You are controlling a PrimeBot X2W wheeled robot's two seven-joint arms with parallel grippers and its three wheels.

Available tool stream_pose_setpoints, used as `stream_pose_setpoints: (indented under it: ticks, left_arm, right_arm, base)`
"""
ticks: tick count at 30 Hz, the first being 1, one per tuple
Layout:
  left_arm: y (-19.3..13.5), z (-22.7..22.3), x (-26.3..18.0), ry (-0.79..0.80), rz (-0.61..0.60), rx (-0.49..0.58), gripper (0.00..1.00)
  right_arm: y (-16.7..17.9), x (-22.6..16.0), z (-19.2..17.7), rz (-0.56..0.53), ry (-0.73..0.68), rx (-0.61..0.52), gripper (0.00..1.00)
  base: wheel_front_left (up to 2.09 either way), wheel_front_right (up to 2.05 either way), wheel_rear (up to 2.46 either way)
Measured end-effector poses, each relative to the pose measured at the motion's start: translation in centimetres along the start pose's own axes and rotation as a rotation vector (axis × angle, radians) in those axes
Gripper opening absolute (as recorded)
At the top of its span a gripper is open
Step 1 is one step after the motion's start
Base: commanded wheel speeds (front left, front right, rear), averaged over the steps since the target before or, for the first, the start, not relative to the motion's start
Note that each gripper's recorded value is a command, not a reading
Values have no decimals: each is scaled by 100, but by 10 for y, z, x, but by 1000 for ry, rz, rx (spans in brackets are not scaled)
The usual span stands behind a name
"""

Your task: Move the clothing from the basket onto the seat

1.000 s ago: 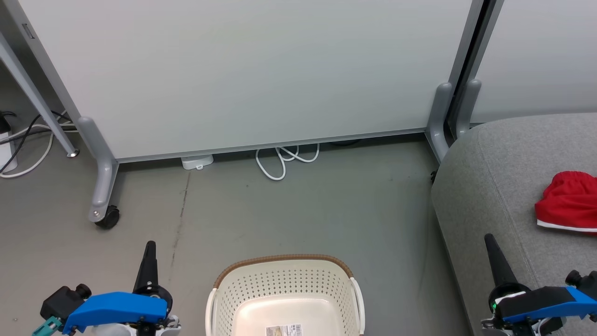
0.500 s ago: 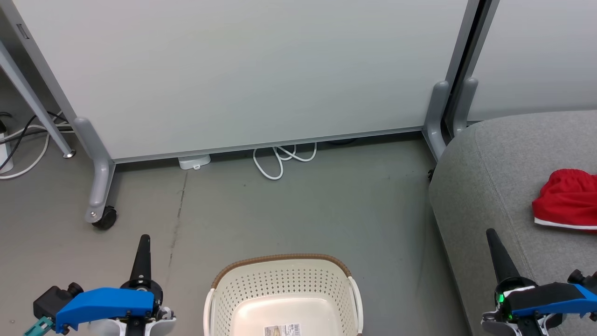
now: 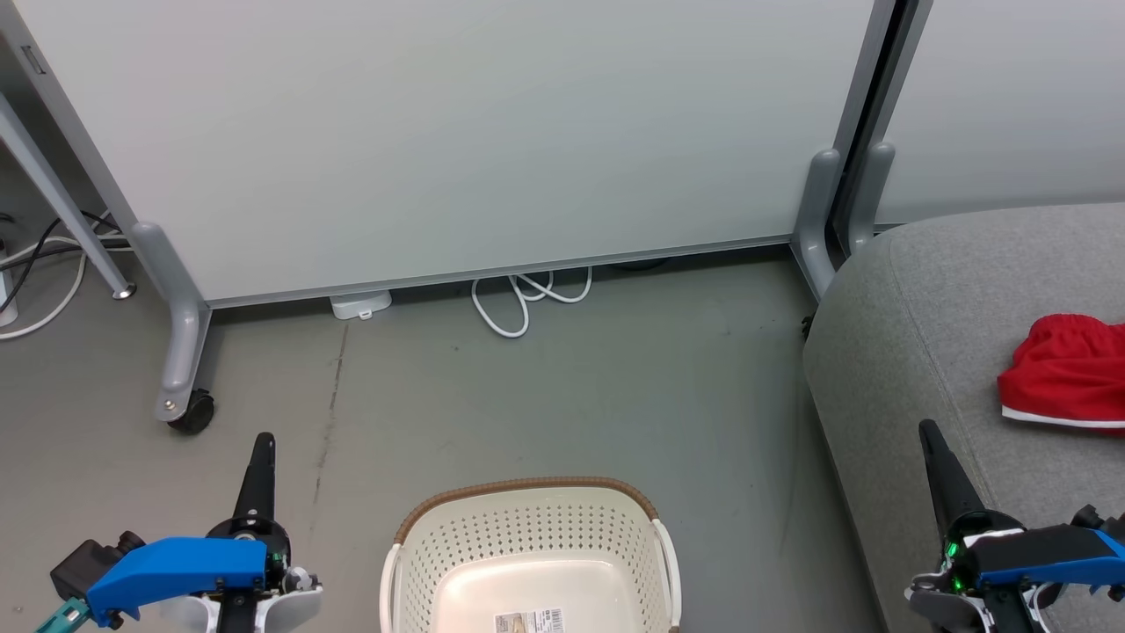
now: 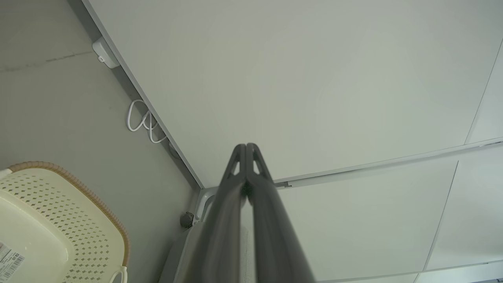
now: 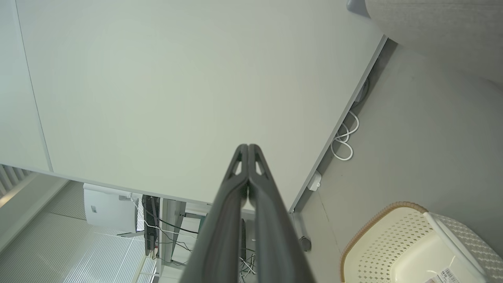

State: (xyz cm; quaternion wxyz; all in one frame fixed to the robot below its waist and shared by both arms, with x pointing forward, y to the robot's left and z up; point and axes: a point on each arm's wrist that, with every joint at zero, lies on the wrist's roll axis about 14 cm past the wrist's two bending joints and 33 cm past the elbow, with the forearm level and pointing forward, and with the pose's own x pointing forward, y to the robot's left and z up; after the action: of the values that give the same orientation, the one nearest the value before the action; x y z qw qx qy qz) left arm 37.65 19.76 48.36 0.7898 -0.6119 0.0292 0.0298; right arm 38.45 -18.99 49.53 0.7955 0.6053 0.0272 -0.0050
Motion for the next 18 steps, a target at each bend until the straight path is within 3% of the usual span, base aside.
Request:
stream_pose_setpoints:
  ticks: [18]
  left_arm:
    - [-9, 4, 4, -2, -31, -129, 0]
  right_arm:
    - [3, 1, 5, 18, -15, 140, 0]
  base:
    - [0, 0, 0]
